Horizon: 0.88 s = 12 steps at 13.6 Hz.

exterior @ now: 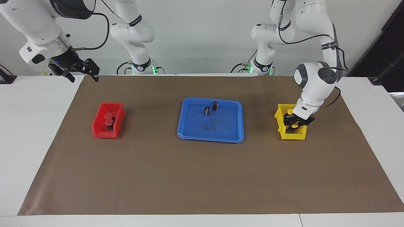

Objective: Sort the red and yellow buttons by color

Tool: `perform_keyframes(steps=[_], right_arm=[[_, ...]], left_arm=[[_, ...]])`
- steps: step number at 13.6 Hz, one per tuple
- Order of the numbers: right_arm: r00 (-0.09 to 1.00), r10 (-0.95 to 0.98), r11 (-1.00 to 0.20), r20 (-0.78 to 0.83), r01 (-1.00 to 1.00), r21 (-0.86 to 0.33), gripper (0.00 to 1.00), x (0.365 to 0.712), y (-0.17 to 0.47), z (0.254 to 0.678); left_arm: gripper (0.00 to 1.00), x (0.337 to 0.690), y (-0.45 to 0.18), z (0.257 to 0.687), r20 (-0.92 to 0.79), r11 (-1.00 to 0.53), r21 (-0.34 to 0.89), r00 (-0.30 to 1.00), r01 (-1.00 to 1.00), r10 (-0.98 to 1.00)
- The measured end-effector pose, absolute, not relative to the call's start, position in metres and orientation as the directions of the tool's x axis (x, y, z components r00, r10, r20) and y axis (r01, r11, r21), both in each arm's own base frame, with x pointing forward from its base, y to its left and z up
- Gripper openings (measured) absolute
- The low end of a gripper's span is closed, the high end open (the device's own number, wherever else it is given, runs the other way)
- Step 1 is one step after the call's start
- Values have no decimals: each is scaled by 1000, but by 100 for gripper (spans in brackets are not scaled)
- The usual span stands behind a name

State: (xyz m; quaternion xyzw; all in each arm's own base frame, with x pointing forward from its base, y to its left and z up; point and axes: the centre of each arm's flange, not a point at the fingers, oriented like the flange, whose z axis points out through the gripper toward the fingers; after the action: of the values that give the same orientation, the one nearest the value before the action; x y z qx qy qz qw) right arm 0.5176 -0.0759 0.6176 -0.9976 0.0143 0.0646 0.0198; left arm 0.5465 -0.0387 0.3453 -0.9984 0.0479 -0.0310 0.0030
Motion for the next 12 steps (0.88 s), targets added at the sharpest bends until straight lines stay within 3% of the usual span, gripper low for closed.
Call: perform_keyframes(steps=[9,11,12], right_arm=[[991,-12,-999,-134,-17,-38,100,516,-68,619],[991,-11,-999,-134,-16,-38,100,516,-68,619],[991,-11,-999,-134,-16,-38,100,516,-68,619]], left_arm=[[37,547,-37,344,62,-996,-10,994,-94,-94],[41,547,-35,345,63,-995,-10,993,-96,-96],[51,547,-35,344,63,-995,-10,993,-97,-97]])
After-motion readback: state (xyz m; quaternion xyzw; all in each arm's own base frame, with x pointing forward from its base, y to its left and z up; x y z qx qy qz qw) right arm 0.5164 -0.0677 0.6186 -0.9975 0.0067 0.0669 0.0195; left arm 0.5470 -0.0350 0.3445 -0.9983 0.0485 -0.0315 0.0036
